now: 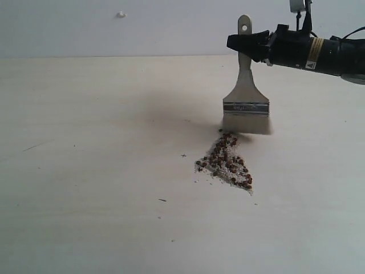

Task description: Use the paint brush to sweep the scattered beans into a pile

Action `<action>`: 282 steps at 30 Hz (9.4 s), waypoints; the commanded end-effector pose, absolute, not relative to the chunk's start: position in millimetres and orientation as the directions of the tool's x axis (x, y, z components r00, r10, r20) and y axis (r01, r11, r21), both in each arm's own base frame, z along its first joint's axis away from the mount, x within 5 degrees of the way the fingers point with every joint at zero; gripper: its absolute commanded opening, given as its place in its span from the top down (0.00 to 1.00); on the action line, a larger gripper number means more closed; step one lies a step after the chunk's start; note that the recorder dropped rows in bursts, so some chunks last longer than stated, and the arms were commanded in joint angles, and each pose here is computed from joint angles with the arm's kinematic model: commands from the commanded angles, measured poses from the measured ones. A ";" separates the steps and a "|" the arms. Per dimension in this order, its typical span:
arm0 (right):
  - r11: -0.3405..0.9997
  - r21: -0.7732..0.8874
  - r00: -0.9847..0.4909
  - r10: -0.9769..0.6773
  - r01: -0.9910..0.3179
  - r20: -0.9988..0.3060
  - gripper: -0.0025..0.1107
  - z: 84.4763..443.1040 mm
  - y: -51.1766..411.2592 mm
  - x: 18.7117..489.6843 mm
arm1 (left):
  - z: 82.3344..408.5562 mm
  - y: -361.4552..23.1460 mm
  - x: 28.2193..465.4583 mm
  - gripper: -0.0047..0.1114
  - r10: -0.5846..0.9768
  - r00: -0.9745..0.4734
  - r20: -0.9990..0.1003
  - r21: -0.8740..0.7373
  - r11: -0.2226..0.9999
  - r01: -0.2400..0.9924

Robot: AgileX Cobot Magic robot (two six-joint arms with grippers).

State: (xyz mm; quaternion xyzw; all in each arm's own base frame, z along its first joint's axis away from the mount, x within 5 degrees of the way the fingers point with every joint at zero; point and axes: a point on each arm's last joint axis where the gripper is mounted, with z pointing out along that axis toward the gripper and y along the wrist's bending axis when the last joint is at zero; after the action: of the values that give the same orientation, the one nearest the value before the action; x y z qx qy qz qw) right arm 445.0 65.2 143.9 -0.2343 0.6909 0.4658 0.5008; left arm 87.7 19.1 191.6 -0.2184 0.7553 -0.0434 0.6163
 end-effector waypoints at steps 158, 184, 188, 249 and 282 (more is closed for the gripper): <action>0.528 0.408 -0.476 0.007 -0.745 -0.879 0.98 167.1 72.9 441.2 | 190.6 19.5 87.1 0.96 -0.386 -0.143 -0.911 -0.336 0.898 -0.283; 0.477 0.388 -0.414 0.054 -0.788 -0.908 0.98 203.3 96.8 414.2 | 190.6 19.5 87.1 0.96 -0.386 -0.143 -0.911 -0.336 0.898 -0.283; 0.475 0.375 -0.395 0.061 -0.796 -0.917 0.98 207.8 101.2 407.5 | 190.6 19.5 87.1 0.96 -0.386 -0.143 -0.911 -0.336 0.898 -0.283; 0.980 0.151 0.003 0.153 -0.130 -0.988 0.98 196.1 69.8 220.3 | 190.6 19.5 87.1 0.96 -0.386 -0.143 -0.911 -0.336 0.898 -0.283; 0.962 0.185 -0.108 0.166 -0.202 -0.980 0.98 157.1 104.8 260.3 | 190.6 19.5 87.1 0.96 -0.386 -0.143 -0.911 -0.336 0.898 -0.283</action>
State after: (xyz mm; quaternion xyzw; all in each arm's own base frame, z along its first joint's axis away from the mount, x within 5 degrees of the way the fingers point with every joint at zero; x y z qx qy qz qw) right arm 259.7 102.2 153.8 0.0026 0.7377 0.1400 0.6605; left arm 87.7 19.1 191.6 -0.2178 0.7555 -0.0428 0.6164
